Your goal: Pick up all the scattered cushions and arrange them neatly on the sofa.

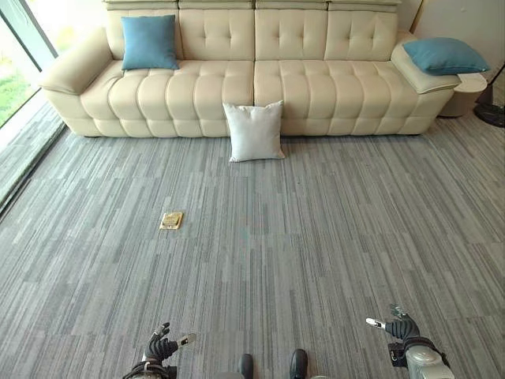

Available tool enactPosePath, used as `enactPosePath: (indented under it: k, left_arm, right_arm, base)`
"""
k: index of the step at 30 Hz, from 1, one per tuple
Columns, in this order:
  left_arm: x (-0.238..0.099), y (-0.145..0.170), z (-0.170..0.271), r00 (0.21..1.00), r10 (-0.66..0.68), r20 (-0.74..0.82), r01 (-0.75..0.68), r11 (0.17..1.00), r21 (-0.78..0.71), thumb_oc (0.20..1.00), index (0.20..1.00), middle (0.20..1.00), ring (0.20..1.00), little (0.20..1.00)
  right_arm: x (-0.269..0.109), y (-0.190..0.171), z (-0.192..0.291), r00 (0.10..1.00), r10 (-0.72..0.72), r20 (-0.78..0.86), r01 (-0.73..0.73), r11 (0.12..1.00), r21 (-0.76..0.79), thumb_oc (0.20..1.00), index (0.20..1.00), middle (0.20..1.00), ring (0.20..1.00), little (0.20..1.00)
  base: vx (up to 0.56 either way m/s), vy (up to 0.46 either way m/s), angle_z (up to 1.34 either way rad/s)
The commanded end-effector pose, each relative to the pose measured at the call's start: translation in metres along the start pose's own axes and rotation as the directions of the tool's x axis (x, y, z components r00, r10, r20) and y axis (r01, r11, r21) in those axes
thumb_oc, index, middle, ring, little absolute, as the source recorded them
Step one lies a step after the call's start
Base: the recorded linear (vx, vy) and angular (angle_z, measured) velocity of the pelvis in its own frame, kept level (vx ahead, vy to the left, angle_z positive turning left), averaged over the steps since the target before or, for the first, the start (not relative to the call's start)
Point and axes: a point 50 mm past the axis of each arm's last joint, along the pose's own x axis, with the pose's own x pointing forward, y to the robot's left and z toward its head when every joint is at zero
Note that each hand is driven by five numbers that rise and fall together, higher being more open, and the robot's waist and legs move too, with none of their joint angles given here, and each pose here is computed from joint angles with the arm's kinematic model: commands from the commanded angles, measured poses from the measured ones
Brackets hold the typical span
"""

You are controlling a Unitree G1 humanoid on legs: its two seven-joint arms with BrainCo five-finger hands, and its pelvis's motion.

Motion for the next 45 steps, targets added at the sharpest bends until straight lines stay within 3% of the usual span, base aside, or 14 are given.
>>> enactPosePath:
  k: [1,6,13,25,37,45]
  left_arm:
    - [0.006,0.027,0.025,0.991,0.092,0.097,-0.088,0.995,-0.047,1.000,1.000,1.000,1.000,1.000]
    - [0.004,0.038,0.042,0.976,0.136,0.169,-0.117,0.986,-0.118,1.000,1.000,1.000,1.000,1.000]
    - [0.004,0.045,0.051,0.968,0.141,0.206,-0.126,0.989,-0.083,1.000,1.000,1.000,1.000,1.000]
    - [0.004,0.023,0.031,0.989,0.073,0.128,-0.075,0.997,0.005,1.000,1.000,1.000,1.000,1.000]
    - [0.011,0.004,0.055,0.981,-0.006,0.193,-0.004,0.999,0.048,1.000,1.000,1.000,1.000,1.000]
    - [0.011,0.008,0.051,0.984,0.014,0.179,-0.025,0.998,0.058,1.000,1.000,1.000,1.000,1.000]
  right_arm:
    - [0.003,0.000,0.021,0.996,-0.036,0.086,0.030,0.997,0.064,1.000,1.000,1.000,1.000,1.000]
    - [0.003,0.004,0.028,0.993,-0.038,0.108,0.031,0.997,0.065,1.000,1.000,1.000,1.000,1.000]
    - [0.003,0.011,0.039,0.989,-0.013,0.150,0.007,0.999,0.043,1.000,1.000,1.000,1.000,1.000]
    - [-0.004,0.012,0.022,0.992,-0.009,0.125,0.003,0.999,0.044,1.000,1.000,1.000,1.000,1.000]
    - [0.002,0.002,0.038,0.986,-0.049,0.161,0.040,0.997,0.063,1.000,1.000,1.000,1.000,1.000]
    - [0.001,0.011,0.027,0.993,-0.037,0.113,0.032,0.998,0.051,1.000,1.000,1.000,1.000,1.000]
  base:
    - [0.01,0.073,-0.02]
    - [0.03,0.117,-0.11]
    - [0.08,0.065,-0.12]
    - [0.36,-0.094,0.39]
    - [0.17,-0.084,0.15]
    - [0.26,0.075,-0.01]
